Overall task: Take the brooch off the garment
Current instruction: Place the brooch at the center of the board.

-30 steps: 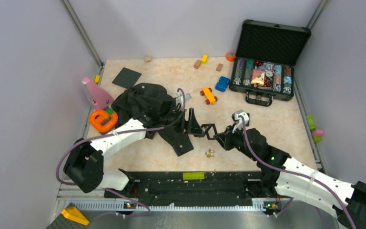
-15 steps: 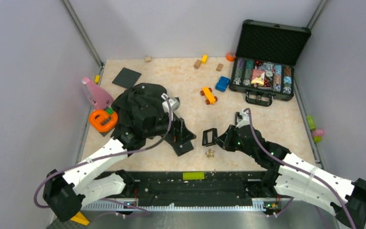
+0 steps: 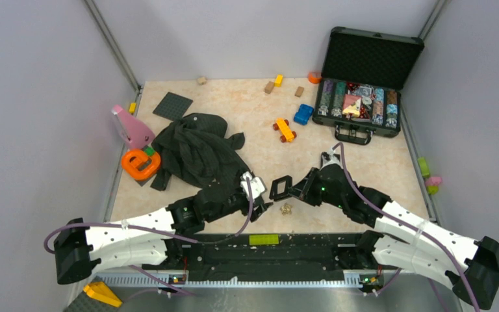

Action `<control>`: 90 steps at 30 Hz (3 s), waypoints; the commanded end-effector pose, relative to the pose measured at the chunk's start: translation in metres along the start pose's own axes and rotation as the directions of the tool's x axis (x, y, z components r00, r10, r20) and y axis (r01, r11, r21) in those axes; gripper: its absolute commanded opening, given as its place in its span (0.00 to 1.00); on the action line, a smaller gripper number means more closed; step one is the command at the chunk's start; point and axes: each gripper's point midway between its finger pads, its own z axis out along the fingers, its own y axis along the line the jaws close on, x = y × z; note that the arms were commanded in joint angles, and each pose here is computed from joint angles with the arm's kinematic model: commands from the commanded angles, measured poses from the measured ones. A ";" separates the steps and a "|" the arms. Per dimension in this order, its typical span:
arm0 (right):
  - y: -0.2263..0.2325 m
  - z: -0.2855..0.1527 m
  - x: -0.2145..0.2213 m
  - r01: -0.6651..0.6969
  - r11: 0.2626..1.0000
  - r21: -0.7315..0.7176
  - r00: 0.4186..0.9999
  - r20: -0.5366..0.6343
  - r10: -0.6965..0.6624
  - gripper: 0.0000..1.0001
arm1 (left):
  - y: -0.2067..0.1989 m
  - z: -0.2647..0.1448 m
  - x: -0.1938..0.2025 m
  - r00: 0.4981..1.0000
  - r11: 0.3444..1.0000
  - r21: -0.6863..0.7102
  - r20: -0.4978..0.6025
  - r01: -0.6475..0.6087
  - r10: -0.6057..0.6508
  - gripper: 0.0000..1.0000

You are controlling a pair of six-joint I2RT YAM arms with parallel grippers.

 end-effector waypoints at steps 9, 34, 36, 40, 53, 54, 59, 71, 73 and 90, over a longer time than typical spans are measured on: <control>0.033 -0.007 -0.005 -0.093 0.990 -0.105 0.996 -0.020 0.091 0.00 | 0.007 0.013 -0.007 0.974 0.977 -0.043 0.074 -0.211 0.214 0.90; 0.023 -0.006 0.001 -0.095 0.990 -0.102 0.995 -0.039 0.092 0.00 | 0.015 0.014 -0.003 0.962 0.961 -0.067 0.024 -0.270 0.272 0.67; 0.021 -0.006 0.001 -0.094 0.991 -0.092 0.995 -0.034 0.091 0.00 | 0.013 0.013 -0.004 0.962 0.962 -0.058 0.033 -0.268 0.270 0.68; 0.021 -0.006 0.001 -0.093 0.991 -0.094 0.995 -0.037 0.090 0.00 | 0.012 0.012 -0.002 0.962 0.962 -0.048 0.032 -0.270 0.271 0.68; 0.017 -0.005 0.003 -0.082 0.993 -0.080 0.996 -0.040 0.080 0.00 | 0.018 0.013 -0.003 0.962 0.959 -0.082 0.012 -0.271 0.273 0.40; 0.017 -0.005 0.002 -0.082 0.993 -0.079 0.996 -0.037 0.080 0.00 | 0.018 0.013 -0.003 0.962 0.959 -0.078 0.014 -0.272 0.273 0.39; 0.012 -0.001 0.006 -0.077 0.994 -0.080 0.996 -0.041 0.074 0.00 | 0.016 0.012 -0.002 0.962 0.960 -0.062 0.007 -0.272 0.273 0.27; -0.005 0.013 0.008 -0.050 0.996 -0.079 0.998 -0.036 0.047 0.29 | 0.008 0.016 0.008 0.959 0.962 0.004 -0.066 -0.274 0.274 0.00; -0.013 0.015 0.004 -0.020 0.999 -0.046 1.000 -0.023 0.019 0.44 | 0.014 0.016 0.008 0.968 0.970 -0.036 -0.093 -0.239 0.235 0.00; -0.058 0.015 0.011 0.582 0.803 0.133 0.814 -0.104 -0.572 0.86 | 0.066 -0.014 0.043 0.893 0.934 -0.296 -0.448 -0.201 0.050 0.00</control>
